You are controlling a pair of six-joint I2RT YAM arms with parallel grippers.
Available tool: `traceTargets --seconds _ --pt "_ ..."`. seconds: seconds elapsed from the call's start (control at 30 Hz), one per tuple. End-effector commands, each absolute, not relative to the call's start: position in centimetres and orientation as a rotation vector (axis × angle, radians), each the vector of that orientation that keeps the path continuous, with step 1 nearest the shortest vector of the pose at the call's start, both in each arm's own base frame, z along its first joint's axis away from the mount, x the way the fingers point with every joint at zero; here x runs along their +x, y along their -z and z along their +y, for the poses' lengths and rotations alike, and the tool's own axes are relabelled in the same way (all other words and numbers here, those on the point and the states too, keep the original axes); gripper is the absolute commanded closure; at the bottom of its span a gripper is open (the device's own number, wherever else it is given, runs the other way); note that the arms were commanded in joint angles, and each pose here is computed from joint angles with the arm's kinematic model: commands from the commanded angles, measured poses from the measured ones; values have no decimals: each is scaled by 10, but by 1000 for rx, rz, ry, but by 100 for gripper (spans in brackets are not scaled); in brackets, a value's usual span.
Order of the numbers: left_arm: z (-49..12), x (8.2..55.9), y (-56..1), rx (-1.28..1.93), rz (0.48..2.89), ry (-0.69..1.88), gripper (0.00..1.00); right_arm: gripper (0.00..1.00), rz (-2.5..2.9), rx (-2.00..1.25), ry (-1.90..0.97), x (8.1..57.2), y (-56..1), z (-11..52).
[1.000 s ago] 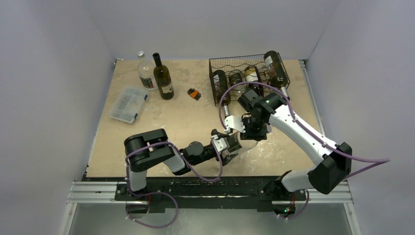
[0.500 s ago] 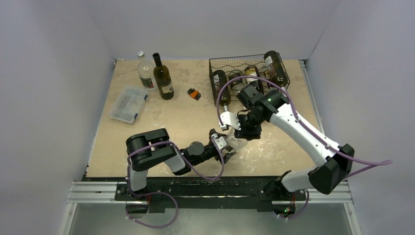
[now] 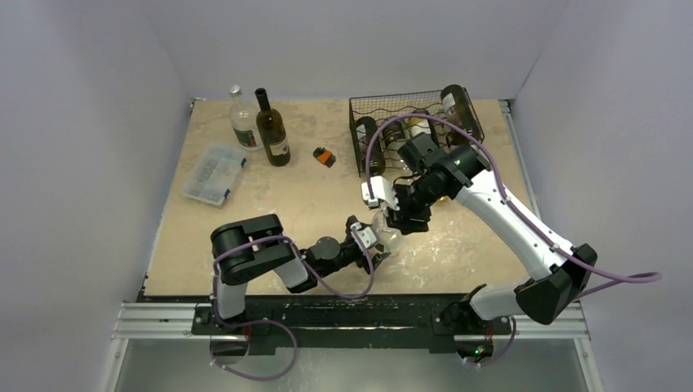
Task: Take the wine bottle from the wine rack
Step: Place the wine bottle at the center of the board.
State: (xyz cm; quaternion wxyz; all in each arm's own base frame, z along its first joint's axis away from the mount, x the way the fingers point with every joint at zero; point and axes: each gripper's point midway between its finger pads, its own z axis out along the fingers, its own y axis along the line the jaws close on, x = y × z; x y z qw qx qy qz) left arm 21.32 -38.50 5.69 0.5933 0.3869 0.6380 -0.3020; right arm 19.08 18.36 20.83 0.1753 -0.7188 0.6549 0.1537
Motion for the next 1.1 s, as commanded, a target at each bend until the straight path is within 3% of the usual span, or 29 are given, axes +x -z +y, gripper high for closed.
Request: traceTargets --seconds 0.0,0.17,0.6,1.07 --pt "-375 212 -62 852 1498 713 12 40 1772 -1919 -573 180 -235 204" --pt "-371 204 -74 840 1493 760 7 36 1739 -1792 -641 180 -242 208" --pt "-361 195 -94 785 1520 822 5 32 1749 -1543 -691 194 -232 177" --pt "-325 174 -149 749 1899 780 0 28 1663 -1154 -823 239 -224 144"
